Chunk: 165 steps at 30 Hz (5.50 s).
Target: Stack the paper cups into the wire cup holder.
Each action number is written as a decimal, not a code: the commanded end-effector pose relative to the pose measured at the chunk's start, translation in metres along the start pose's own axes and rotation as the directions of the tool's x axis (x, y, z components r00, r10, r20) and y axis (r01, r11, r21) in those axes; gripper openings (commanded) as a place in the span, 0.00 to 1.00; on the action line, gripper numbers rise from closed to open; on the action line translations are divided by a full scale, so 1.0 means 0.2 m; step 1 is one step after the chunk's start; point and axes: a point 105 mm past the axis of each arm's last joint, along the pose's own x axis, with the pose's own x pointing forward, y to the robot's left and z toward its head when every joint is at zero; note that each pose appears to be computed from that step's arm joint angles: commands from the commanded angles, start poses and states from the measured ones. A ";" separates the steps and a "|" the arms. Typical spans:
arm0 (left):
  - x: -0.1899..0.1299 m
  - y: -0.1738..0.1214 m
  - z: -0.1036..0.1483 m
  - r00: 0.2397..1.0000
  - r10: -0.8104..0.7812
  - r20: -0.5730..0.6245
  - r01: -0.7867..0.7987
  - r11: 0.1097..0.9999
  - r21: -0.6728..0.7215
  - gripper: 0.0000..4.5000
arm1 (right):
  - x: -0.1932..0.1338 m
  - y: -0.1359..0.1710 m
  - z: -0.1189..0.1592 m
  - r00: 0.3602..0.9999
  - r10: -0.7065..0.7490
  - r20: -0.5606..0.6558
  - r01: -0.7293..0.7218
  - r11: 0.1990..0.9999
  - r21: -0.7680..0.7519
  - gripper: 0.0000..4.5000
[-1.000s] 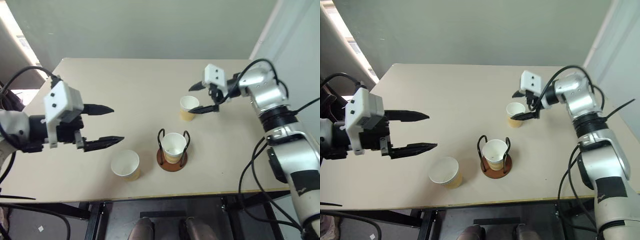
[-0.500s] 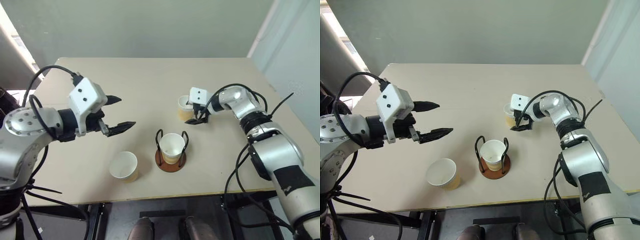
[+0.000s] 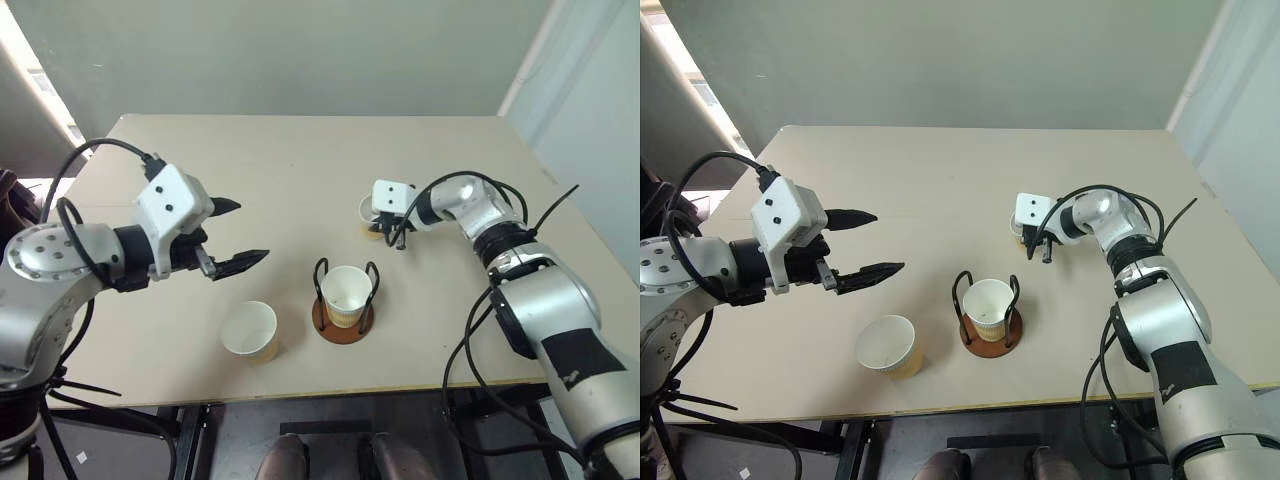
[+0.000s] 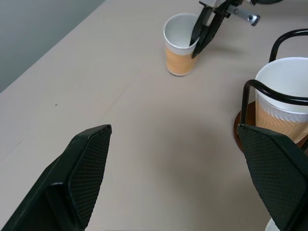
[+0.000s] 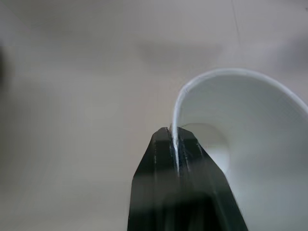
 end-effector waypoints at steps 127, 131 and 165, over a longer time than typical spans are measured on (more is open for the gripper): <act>-0.03 -0.17 0.01 0.824 -0.559 -0.095 0.566 0.821 0.074 0.01 | -0.74 0.40 0.52 0.843 0.239 0.482 -0.245 0.968 -0.050 1.00; -0.12 -0.01 0.30 0.843 -0.528 0.106 0.504 0.843 0.190 0.01 | -0.81 0.46 0.48 0.828 0.266 0.494 -0.293 0.956 -0.025 1.00; 0.51 -0.23 0.34 0.617 -0.777 -0.121 0.714 0.488 0.502 0.15 | -1.00 0.46 0.41 0.886 0.065 0.459 -0.132 0.984 0.117 1.00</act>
